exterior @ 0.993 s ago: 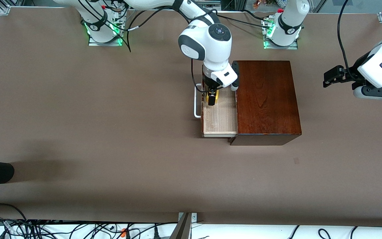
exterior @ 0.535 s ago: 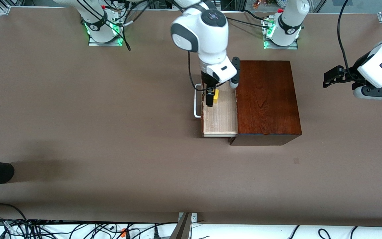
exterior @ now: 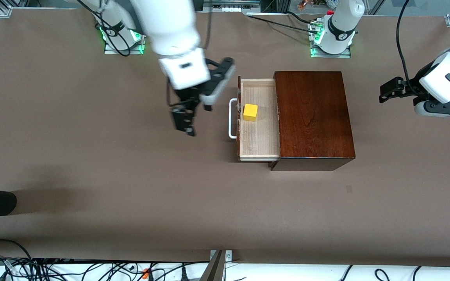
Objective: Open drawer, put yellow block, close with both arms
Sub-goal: 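Raise the right gripper away while the left gripper moves toward the drawer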
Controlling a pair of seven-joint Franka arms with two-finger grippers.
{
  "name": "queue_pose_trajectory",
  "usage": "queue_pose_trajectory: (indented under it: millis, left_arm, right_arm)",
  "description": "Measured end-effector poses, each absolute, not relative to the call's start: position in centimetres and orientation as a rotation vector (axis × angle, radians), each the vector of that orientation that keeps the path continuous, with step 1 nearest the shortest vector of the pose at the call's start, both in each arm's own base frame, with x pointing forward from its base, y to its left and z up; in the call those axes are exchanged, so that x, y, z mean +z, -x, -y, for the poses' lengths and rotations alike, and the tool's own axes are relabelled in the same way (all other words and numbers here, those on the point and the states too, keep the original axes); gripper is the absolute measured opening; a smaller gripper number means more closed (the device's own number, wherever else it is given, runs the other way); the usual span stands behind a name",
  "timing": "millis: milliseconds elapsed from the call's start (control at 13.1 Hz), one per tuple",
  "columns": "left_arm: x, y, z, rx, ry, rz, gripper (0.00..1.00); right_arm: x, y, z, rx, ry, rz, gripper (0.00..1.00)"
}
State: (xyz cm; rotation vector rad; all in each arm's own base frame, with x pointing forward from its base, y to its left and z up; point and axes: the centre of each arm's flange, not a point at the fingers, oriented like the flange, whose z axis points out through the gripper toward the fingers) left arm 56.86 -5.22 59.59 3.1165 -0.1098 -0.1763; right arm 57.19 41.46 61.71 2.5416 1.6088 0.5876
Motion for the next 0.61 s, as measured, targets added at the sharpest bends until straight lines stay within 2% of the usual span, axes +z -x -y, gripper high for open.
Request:
queue_pose_trajectory:
  millis: [229, 611]
  left_arm:
    - [59.2, -56.8, 8.7, -0.175, -3.108, 0.208, 1.0]
    - [57.6, -54.3, 21.5, -0.206, -3.046, 0.587, 1.0]
  right_arm:
    - [65.7, -57.6, -35.5, 0.545, -2.614, -1.506, 1.0]
    - [71.0, -56.9, -24.6, 0.432, -2.798, -1.29, 1.0]
